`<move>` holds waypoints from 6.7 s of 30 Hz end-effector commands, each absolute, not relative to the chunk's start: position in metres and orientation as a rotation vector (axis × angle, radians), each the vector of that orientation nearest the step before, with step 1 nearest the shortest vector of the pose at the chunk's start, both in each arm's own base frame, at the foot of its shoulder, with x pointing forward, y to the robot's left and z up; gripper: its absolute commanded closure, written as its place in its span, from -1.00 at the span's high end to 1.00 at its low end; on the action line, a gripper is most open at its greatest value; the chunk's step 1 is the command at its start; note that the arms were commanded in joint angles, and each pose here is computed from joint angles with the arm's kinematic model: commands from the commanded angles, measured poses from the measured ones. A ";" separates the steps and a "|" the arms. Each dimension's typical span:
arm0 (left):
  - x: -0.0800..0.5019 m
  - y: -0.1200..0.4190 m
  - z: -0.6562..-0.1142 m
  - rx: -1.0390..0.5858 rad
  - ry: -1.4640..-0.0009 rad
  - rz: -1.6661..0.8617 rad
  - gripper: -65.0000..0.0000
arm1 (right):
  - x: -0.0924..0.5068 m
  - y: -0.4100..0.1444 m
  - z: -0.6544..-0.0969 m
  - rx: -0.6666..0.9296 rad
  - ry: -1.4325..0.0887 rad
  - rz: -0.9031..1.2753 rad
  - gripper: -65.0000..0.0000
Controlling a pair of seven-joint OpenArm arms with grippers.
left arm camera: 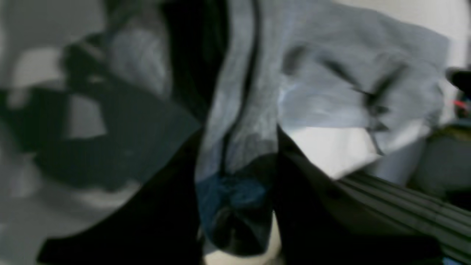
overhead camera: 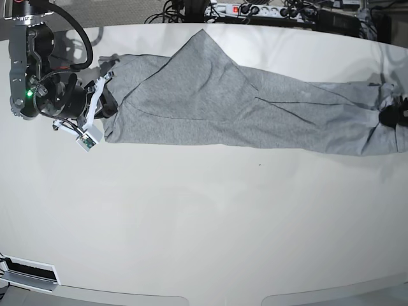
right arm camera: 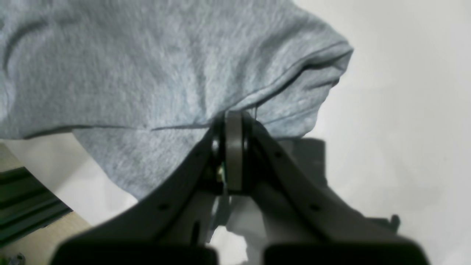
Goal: Layout the t-shirt on the table in an organized manner, then fold the t-shirt properly
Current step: 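Fold the hem end with the left gripper toward the right gripper, then release the shirt with both grippers and move the right gripper to the collar end, then fold the collar end with the right gripper over the folded bundle, then press and square the folded shirt with both grippers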
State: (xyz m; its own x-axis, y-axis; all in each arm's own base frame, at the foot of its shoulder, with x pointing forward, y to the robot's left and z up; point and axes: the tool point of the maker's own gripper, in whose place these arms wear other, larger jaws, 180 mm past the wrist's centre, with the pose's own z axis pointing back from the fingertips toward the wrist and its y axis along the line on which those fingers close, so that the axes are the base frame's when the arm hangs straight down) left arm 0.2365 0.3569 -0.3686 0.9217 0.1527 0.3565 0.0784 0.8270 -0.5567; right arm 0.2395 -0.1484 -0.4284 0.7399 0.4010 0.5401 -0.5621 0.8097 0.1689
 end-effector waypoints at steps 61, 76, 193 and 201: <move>0.270 0.194 -0.329 -0.832 -0.563 -0.384 -1.00 | 0.276 -0.221 -0.377 0.346 -0.693 0.210 0.27; 0.275 0.216 -0.319 -0.781 -0.588 -0.377 -1.00 | 0.201 -0.199 -0.462 0.736 -0.451 -0.187 0.27; 0.151 0.007 -0.420 -0.675 -0.307 -1.216 -1.00 | 0.330 -0.064 -0.417 0.401 -0.379 0.796 -1.00; 0.226 0.051 -0.460 -0.479 -0.384 -1.160 -1.00 | 0.288 -0.066 -0.411 0.602 -0.227 0.756 -1.00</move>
State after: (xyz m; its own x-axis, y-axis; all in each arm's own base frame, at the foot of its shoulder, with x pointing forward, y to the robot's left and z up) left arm 0.2123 0.0441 -0.4639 0.3691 -0.7609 0.5336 0.9294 0.3041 -0.2093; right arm 0.2759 -0.0683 -0.4231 0.7280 0.5849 0.3576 -0.6835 0.5790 0.4445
